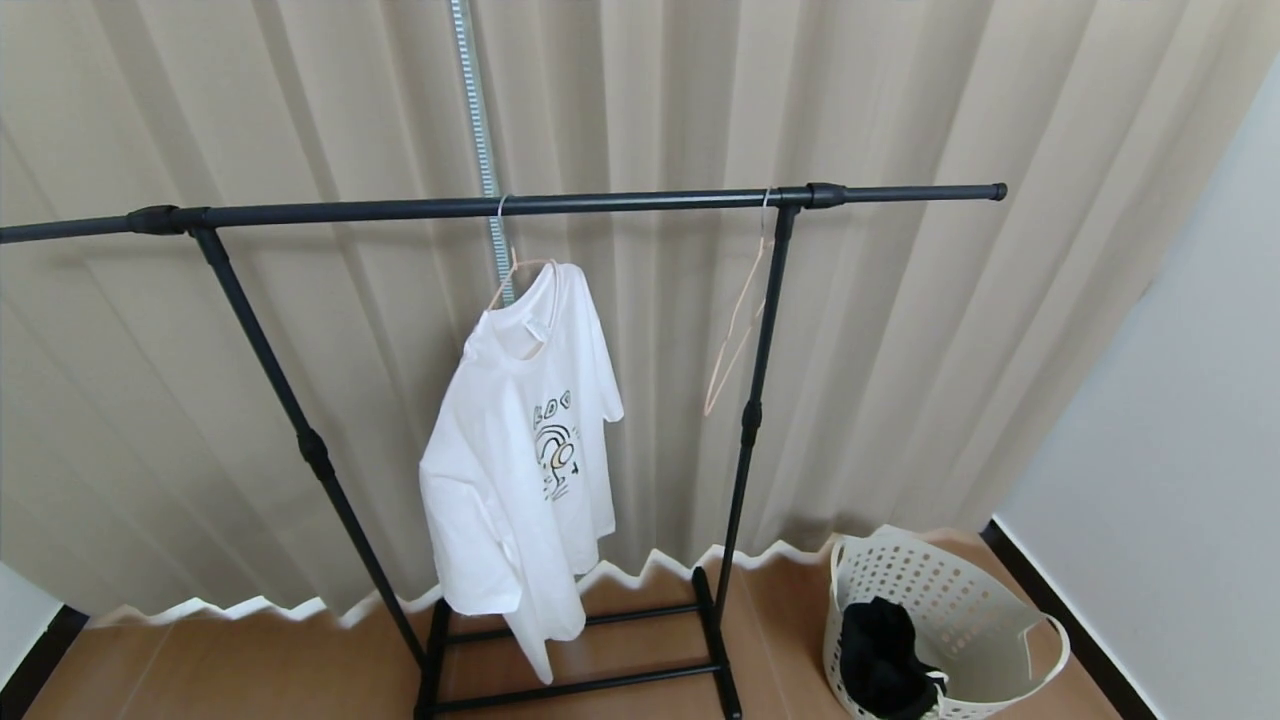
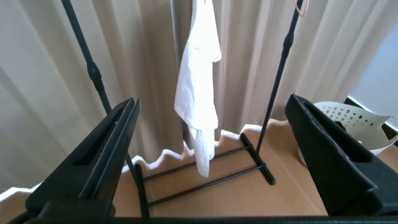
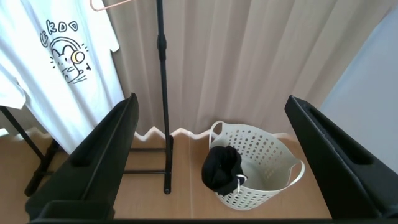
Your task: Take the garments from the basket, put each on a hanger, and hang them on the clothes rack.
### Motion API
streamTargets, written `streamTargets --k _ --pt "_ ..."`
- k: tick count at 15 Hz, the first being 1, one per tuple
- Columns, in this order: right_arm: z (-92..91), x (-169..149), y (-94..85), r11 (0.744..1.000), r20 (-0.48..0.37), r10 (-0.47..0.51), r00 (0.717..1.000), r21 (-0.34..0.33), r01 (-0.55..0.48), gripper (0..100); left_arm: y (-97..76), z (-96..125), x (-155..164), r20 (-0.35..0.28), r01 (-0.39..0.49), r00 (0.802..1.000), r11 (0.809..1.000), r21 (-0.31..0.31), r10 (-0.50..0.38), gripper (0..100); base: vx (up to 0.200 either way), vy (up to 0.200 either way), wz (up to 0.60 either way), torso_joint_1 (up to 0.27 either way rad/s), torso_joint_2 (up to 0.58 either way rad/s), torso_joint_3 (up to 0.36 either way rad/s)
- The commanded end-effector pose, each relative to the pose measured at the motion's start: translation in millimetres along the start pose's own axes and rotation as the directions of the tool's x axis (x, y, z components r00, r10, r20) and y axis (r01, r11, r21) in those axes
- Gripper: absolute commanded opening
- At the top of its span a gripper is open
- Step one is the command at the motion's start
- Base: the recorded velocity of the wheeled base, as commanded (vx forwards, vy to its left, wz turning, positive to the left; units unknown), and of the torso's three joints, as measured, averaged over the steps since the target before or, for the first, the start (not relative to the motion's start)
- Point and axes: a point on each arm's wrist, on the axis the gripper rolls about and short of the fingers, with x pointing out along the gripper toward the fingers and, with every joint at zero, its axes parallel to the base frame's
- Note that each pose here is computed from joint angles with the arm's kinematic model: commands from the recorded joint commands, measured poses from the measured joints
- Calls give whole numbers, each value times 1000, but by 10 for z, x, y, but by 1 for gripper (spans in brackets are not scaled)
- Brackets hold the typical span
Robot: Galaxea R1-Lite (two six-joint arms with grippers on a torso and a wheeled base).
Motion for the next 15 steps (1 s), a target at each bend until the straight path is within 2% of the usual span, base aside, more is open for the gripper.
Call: streamTargets --k 1,9,15 --pt "1 1 0 1000 -1 1 1000 0 -1 100 0 0 1 -2 2 1000 1000 0 -2 100 0 0 0 -144 354 198" --pt "1 1 0 1000 -1 1 1000 0 -1 100 -1 0 1 -1 3 1000 1000 3 -3 100 0 0 0 -157 380 218" --pt "1 1 0 1000 -1 2 1000 -5 -2 100 0 0 1 -2 2 1000 1000 1 -2 100 0 0 0 -217 542 326"
